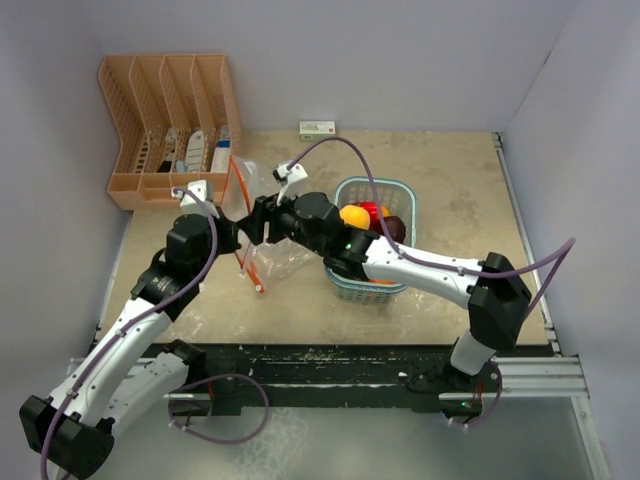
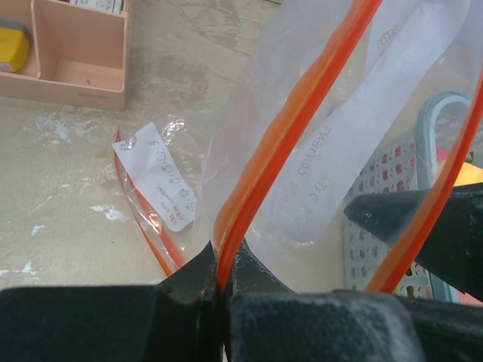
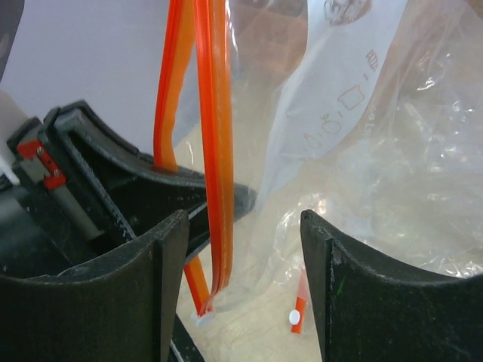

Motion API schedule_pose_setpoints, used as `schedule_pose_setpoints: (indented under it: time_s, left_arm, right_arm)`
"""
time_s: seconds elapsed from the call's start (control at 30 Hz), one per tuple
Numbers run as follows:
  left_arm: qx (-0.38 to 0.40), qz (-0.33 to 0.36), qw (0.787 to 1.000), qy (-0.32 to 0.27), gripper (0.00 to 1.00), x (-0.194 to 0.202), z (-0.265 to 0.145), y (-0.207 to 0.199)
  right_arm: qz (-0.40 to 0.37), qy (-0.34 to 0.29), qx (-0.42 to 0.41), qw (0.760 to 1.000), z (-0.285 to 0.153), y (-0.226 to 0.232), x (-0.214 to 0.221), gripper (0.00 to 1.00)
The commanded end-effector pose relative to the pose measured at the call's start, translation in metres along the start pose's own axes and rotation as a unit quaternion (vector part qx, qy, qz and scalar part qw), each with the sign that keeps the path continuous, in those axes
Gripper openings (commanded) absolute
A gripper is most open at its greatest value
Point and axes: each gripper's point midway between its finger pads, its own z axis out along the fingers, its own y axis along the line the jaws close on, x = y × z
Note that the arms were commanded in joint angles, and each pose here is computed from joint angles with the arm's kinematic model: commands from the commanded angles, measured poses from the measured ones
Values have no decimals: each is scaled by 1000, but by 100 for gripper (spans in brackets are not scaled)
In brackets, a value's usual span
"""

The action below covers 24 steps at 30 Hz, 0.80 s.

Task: Place the food in the zip-top bag and seal the zipper
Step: Open the zipper of the food storage bag.

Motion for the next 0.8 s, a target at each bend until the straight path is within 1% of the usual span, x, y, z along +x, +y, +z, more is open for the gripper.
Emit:
schedule_pose_setpoints:
  time_s: [0.0, 0.07, 0.13, 0.2, 0.23, 0.27, 0.33, 0.37, 0.5, 0.63, 0.77]
  left_arm:
    - [33, -12, 999, -33, 0, -23, -2, -17]
    - [38, -14, 999, -33, 0, -24, -3, -19]
    - [43, -16, 998, -33, 0, -25, -4, -21]
    - [40, -15, 998, -36, 0, -26, -6, -19]
    - [38, -14, 998, -38, 0, -27, -7, -18]
    - [33, -13, 999, -40, 0, -29, -7, -16]
    - [22, -10, 999, -44, 0, -31, -9, -12]
    - [13, -8, 999, -46, 0, -33, -10, -9]
    - [-52, 0, 997, -50, 1, -36, -12, 14]
    - [-121, -6, 991, -62, 14, -39, -16, 39]
    - [-193, -22, 978, -79, 22, -42, -23, 63]
  right_arm:
    - [18, -59, 38, 997, 5, 4, -40, 60]
    - [19, -61, 57, 996, 10, 0, -39, 57]
    - [18, -62, 79, 995, 13, -4, -38, 52]
    - [13, -57, 103, 993, 14, -11, -34, 42]
    - [10, -54, 117, 992, 13, -16, -32, 35]
    - [6, -52, 130, 990, 10, -21, -31, 26]
    - [0, -48, 165, 985, 2, -34, -28, 2]
    - [-5, -51, 189, 981, -4, -43, -29, 0]
    - [-19, -50, 274, 960, -40, -76, -27, 0]
    - [-29, -36, 314, 948, -72, -95, -21, 0]
    - [-46, -24, 384, 922, -97, -118, -17, 0]
